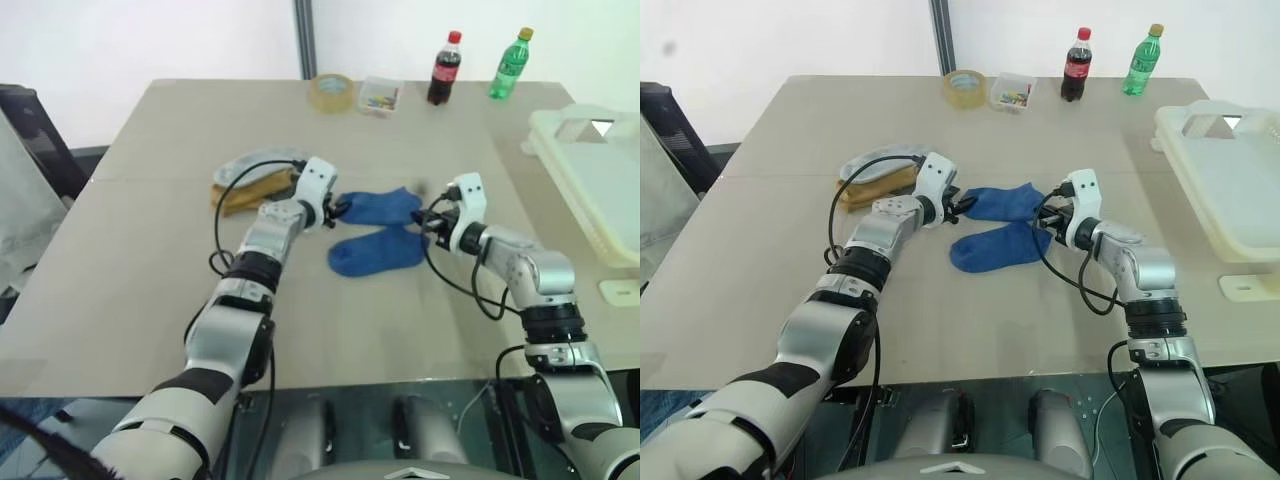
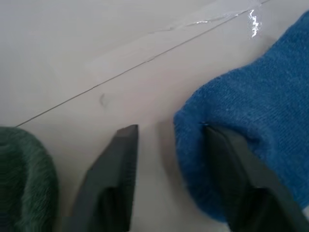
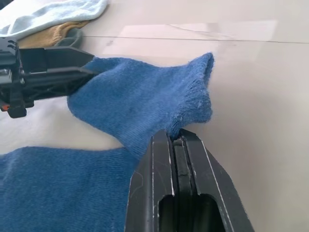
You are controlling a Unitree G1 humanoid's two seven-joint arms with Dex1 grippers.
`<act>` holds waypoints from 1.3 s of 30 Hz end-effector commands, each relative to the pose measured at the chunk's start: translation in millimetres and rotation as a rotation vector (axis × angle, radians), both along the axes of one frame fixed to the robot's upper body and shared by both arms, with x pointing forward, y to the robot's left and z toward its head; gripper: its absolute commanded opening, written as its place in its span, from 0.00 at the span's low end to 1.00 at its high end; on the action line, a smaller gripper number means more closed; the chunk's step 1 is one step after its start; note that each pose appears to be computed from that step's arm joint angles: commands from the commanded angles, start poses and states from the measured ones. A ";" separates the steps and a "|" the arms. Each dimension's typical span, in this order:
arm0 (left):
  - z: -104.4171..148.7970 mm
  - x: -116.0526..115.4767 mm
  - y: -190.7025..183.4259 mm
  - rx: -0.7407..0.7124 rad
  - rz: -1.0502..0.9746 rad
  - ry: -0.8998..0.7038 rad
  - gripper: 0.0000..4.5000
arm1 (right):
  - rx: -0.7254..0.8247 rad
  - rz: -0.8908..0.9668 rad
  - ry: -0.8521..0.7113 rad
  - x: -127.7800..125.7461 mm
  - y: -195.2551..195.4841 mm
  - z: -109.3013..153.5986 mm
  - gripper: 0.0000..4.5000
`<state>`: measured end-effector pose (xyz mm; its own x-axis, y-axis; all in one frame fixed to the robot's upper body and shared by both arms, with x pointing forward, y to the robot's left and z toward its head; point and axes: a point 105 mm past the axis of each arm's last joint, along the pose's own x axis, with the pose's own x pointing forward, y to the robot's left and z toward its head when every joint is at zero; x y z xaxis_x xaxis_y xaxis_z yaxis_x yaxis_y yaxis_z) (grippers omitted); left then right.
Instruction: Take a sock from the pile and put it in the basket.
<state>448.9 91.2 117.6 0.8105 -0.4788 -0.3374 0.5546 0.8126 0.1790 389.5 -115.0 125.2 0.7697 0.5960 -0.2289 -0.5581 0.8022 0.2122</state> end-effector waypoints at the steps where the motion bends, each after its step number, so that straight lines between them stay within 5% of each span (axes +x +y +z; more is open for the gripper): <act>1: -28.9 -9.5 -6.0 0.120 -0.031 0.064 0.50 | 0.002 0.019 -0.060 1.0 1.7 14.2 0.00; 4: -32.3 -11.1 -8.0 0.127 -0.036 0.077 0.50 | 0.001 0.021 -0.064 0.9 2.0 14.9 0.00; 9: -34.5 -13.3 -8.7 0.136 -0.050 0.085 0.01 | 0.001 0.020 -0.067 0.9 2.0 15.3 0.00; 15: -28.8 -11.0 -6.0 0.113 -0.028 0.051 0.01 | 0.004 0.023 -0.070 0.8 3.6 15.5 0.00; 21: 2.8 -16.9 1.5 -0.060 0.003 0.021 0.01 | -0.004 0.041 -0.125 -3.7 3.4 33.5 0.00; 27: 52.7 -69.3 10.4 -0.378 -0.037 0.066 0.01 | 0.022 0.077 -0.143 -27.6 -3.1 64.5 0.00; 34: 26.3 -134.8 15.5 -0.378 -0.043 0.236 0.01 | -0.023 0.150 0.001 -68.2 -7.4 49.7 0.00; 39: 23.8 -155.1 2.3 -0.419 -0.020 0.158 0.01 | -0.031 0.130 0.078 -79.2 -12.4 31.8 0.00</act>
<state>297.0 97.1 128.9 0.7202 -0.6306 -0.2894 0.5554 0.7739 -0.3043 311.5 -122.9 149.2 0.6395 0.6954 -0.3278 -0.6461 0.7173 0.2610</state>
